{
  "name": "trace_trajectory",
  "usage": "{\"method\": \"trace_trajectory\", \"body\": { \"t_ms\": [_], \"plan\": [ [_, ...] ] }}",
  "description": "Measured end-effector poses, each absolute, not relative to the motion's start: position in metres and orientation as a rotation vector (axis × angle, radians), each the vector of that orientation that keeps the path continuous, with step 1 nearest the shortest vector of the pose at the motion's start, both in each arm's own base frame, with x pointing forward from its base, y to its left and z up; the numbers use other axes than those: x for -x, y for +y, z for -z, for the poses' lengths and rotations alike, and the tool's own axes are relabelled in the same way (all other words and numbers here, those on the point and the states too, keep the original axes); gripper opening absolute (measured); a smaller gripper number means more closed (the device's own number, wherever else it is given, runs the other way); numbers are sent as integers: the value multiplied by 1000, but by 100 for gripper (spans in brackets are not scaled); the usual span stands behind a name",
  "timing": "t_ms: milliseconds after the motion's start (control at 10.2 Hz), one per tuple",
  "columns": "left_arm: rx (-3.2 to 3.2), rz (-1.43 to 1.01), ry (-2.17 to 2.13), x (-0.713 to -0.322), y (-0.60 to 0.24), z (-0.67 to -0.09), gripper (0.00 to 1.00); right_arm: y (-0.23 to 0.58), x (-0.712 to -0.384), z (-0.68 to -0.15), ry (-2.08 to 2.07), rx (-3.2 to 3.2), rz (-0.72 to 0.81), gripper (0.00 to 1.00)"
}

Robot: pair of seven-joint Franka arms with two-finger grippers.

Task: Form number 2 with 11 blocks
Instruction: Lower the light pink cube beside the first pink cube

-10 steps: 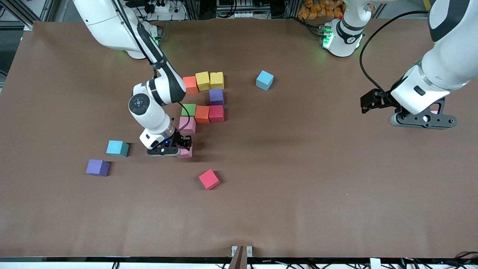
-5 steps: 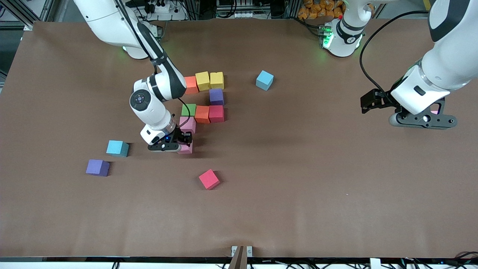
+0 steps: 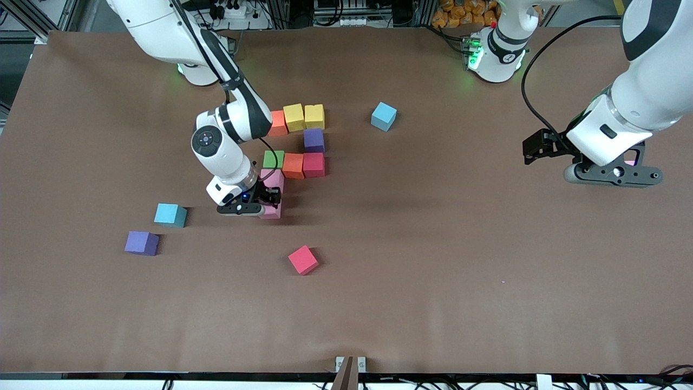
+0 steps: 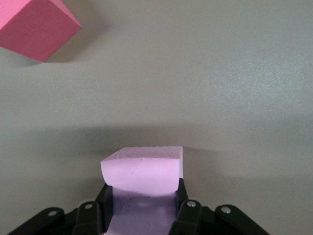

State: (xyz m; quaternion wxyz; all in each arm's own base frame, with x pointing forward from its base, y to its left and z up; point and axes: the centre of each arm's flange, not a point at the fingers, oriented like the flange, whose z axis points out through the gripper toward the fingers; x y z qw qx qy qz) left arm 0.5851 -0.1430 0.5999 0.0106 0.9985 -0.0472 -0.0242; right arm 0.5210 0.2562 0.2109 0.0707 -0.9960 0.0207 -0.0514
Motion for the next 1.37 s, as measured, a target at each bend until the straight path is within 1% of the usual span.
{"method": "trace_trajectory", "body": {
  "t_ms": [1369],
  "plan": [
    [-3116, 76, -148, -585, -143, -600, 100, 261, -507, -211, 58, 2997, 132, 52]
  ]
}}
